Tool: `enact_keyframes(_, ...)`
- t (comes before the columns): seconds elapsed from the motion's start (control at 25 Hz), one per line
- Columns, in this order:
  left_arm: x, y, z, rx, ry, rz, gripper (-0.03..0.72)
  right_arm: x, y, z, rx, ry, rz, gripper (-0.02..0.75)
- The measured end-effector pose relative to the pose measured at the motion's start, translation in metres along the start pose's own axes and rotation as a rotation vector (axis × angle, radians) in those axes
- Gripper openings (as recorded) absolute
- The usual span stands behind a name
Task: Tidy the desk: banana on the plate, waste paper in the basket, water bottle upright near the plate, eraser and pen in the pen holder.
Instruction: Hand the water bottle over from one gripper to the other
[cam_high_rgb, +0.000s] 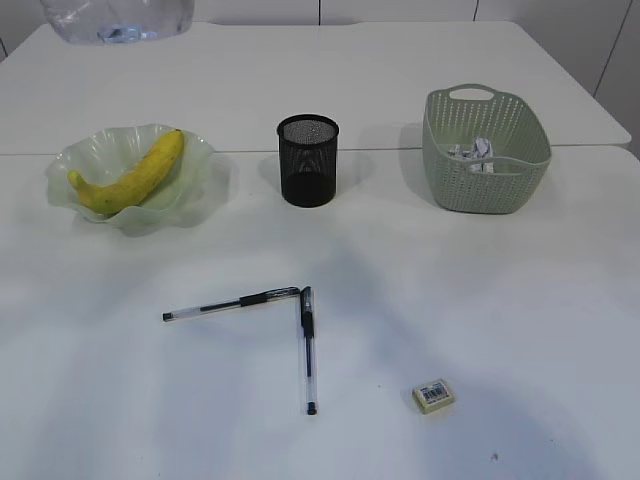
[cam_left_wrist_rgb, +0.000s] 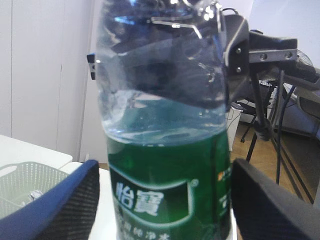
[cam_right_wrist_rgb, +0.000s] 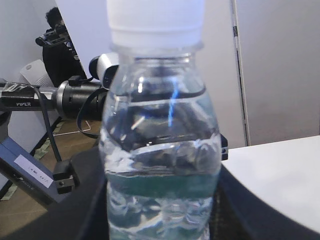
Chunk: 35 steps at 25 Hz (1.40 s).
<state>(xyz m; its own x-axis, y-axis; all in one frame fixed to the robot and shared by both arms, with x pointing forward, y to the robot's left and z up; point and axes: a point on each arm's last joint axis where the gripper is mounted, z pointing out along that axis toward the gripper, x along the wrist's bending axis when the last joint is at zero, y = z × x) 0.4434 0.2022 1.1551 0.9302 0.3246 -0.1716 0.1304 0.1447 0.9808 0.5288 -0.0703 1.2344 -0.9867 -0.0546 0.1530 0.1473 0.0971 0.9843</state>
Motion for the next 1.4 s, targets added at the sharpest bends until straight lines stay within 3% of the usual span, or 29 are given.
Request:
enact_keyframes(1.04,0.0013,-0.0001,0.0,0.001,0.014,-0.009,0.59,-0.001,-0.0033,0.0,0.036,-0.011,-0.011,0.349)
enact_keyframes(1.4,0.0027,-0.0002,0.0,0.001,0.03,-0.071,0.591,-0.0013,-0.0031,0.0,0.034,-0.015,-0.011,0.349)
